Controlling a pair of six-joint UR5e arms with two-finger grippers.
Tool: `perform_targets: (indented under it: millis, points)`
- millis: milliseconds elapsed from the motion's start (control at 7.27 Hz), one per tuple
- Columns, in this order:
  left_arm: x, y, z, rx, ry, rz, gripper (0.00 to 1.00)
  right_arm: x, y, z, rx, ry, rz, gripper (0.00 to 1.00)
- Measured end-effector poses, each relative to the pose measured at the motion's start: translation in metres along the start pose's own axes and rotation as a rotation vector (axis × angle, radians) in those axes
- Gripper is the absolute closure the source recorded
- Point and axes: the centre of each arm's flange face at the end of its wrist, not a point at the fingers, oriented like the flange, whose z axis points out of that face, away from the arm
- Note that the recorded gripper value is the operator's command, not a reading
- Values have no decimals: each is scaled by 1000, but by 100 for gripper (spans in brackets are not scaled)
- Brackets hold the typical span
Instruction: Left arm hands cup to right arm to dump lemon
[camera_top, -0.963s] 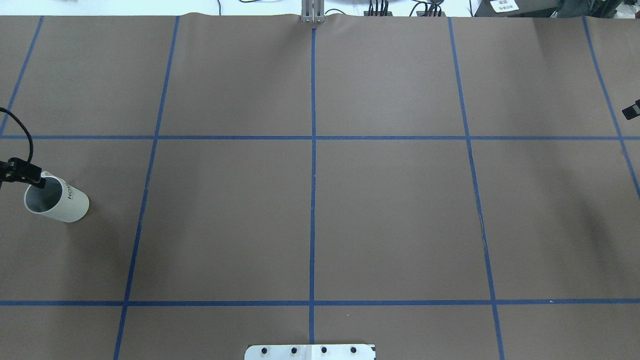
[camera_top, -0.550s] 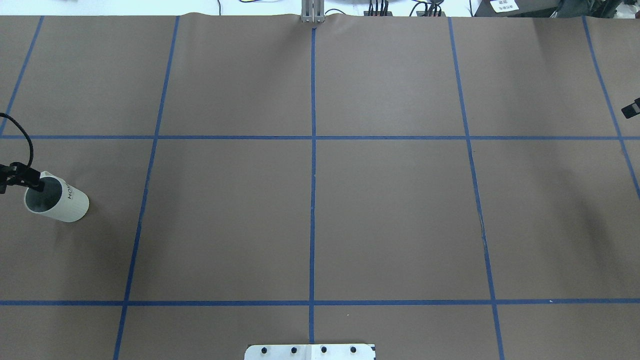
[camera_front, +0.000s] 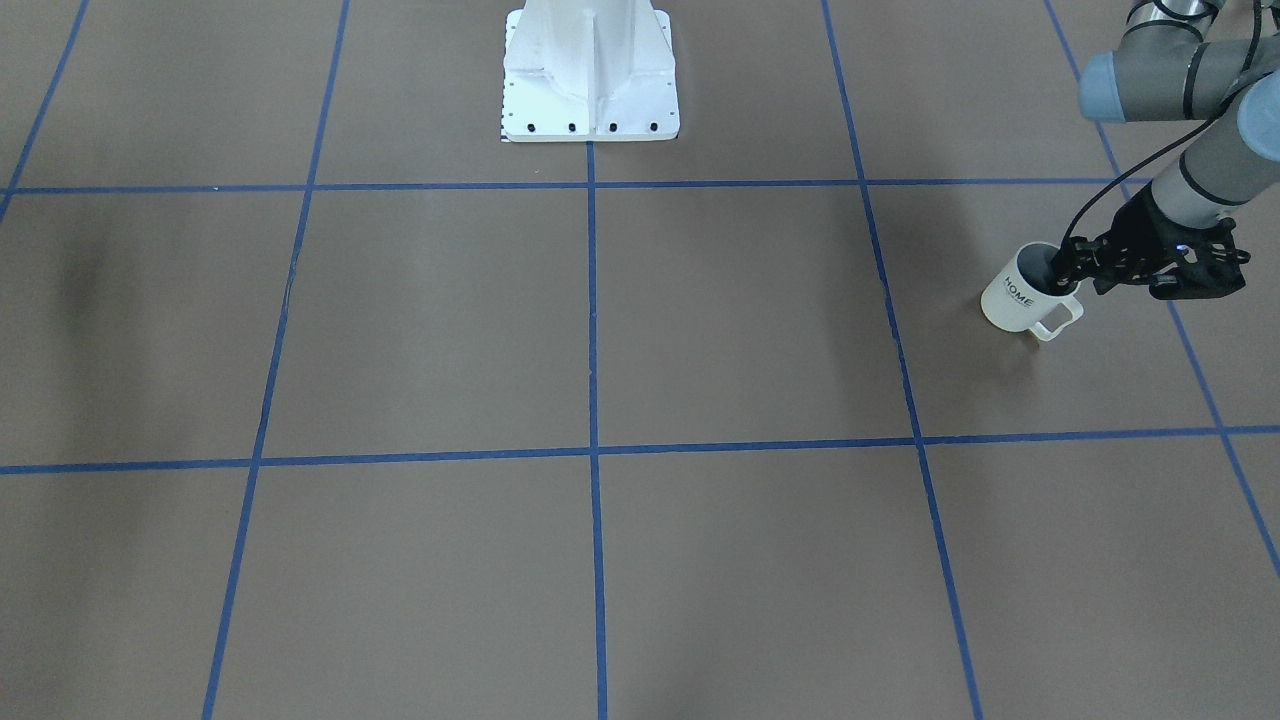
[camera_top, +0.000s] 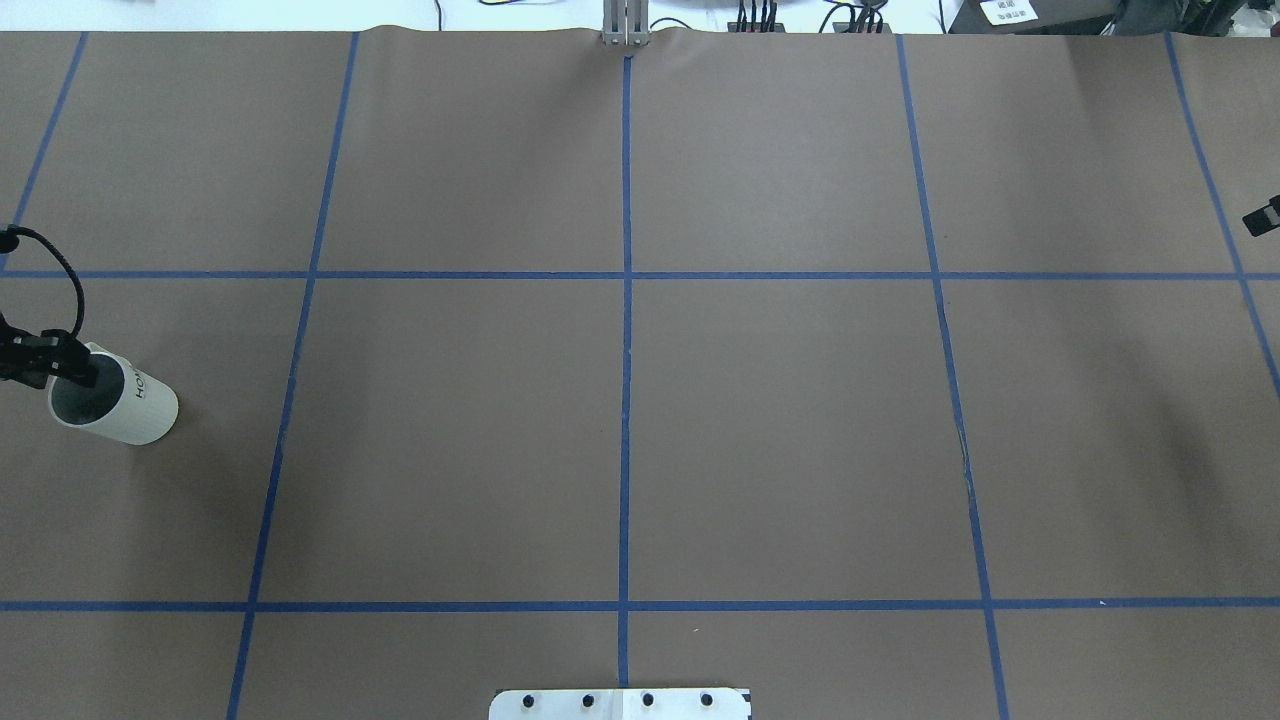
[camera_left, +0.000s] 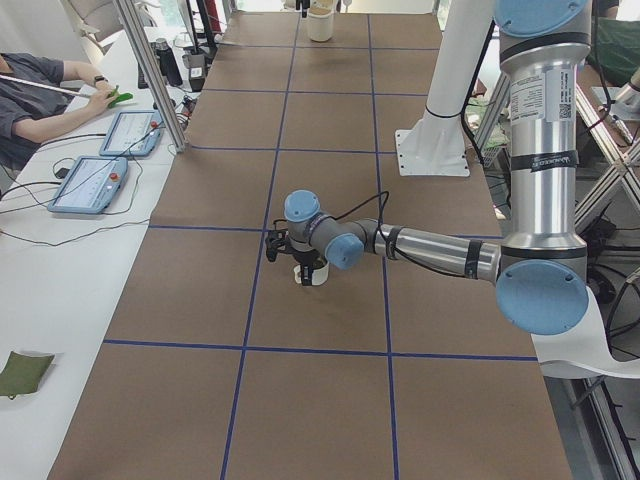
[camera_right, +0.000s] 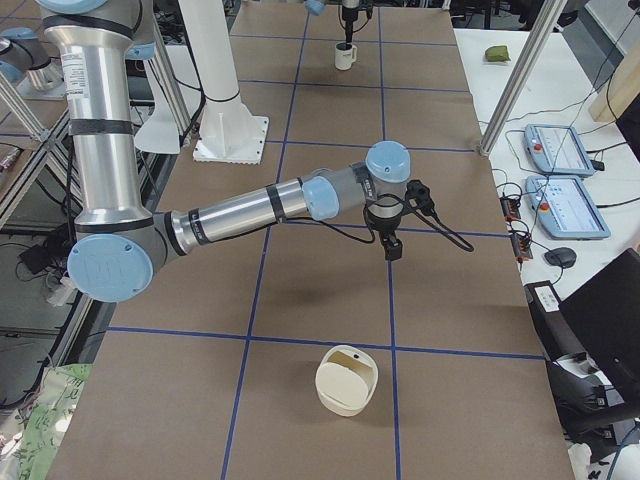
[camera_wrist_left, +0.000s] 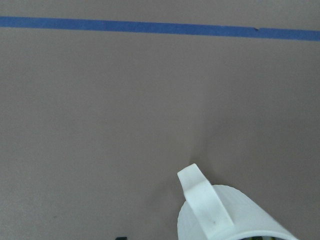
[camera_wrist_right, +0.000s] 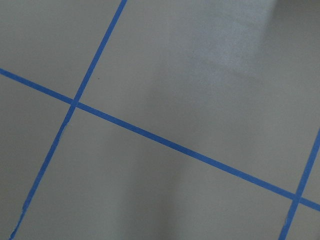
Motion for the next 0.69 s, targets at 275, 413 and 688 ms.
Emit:
perform_targets:
  millis: [275,413,688]
  points:
    - [6,0,-4,6,8,0,100,0,0,0,1,0,-1,0]
    - [12,1,-10,3,24,4,100,-2,-1,-2,4,1,-5,0]
    - [38,3,-48,-45,104,-15,100,-11,-16,-9,26,2,-31,0]
